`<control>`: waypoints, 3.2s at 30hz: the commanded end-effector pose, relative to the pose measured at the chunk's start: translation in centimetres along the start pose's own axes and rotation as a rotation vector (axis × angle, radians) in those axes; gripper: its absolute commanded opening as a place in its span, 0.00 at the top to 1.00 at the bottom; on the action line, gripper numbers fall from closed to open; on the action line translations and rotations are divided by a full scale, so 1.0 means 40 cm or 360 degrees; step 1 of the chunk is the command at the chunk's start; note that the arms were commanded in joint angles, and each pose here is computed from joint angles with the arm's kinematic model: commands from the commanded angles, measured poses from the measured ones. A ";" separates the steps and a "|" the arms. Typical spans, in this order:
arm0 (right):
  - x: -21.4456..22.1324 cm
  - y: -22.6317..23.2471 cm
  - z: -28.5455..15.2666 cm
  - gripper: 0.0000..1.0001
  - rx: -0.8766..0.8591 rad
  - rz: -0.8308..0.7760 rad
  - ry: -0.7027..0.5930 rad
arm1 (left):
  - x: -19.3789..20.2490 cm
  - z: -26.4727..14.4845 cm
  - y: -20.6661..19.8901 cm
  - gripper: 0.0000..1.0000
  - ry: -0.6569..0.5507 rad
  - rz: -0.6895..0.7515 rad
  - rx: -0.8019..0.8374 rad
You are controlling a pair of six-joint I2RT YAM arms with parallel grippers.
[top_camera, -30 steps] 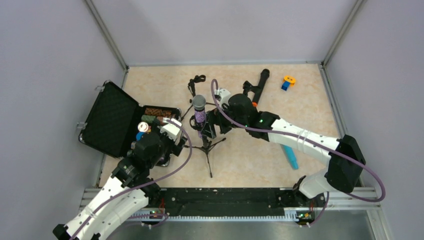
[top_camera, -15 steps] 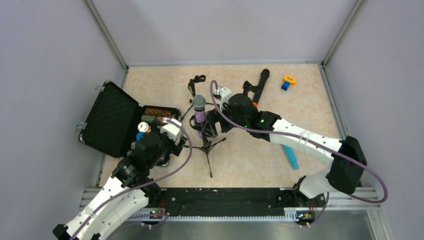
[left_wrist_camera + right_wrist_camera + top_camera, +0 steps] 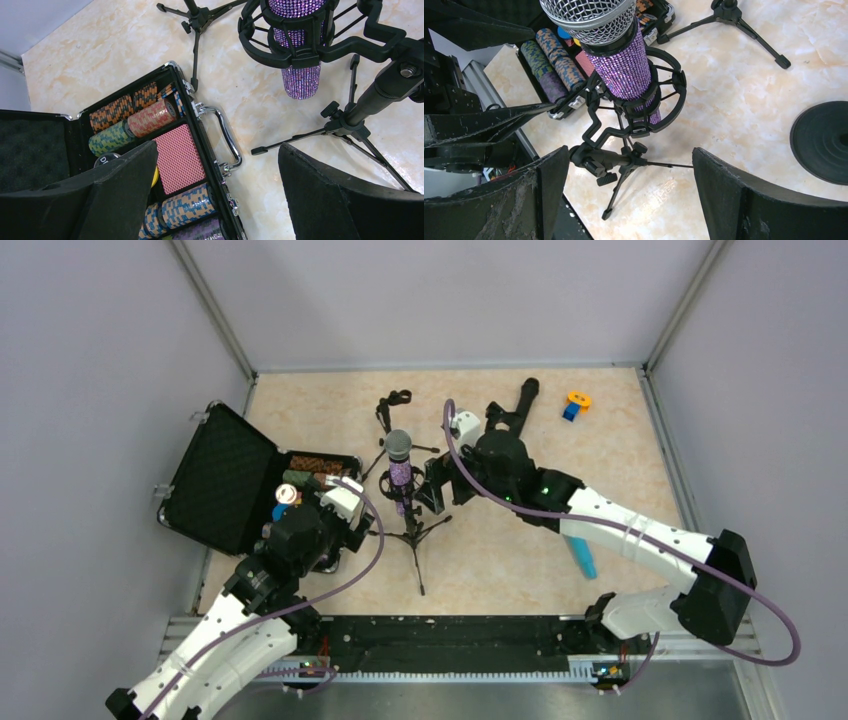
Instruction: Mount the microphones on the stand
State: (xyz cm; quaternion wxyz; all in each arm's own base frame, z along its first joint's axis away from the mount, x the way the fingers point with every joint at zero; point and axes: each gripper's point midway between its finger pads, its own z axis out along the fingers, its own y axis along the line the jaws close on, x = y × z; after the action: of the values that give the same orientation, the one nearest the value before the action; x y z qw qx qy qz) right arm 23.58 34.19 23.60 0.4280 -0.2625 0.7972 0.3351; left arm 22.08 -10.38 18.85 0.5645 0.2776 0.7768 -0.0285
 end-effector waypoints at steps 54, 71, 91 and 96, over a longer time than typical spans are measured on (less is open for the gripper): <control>0.088 0.112 0.127 0.73 0.0102 -0.0040 0.0366 | -0.033 -0.002 0.007 0.06 -0.0113 -0.0006 -0.0016; -0.048 0.100 0.041 0.99 0.0125 -0.0055 -0.0075 | -0.033 -0.003 0.007 0.06 -0.0117 -0.0005 -0.0013; -0.209 0.118 -0.061 1.00 0.0036 -0.0059 -0.0586 | -0.036 -0.007 0.006 0.06 -0.0131 -0.0007 -0.0009; -0.250 0.114 -0.081 1.00 -0.0014 -0.0067 -0.0679 | -0.035 -0.006 0.005 0.06 -0.0130 -0.0006 -0.0006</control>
State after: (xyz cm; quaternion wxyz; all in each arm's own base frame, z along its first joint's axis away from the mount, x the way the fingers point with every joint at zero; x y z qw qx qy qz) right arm 22.86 36.04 26.43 0.5086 -0.2447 0.7657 0.3086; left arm 21.88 -10.28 19.06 0.5743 0.2779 0.7694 -0.0308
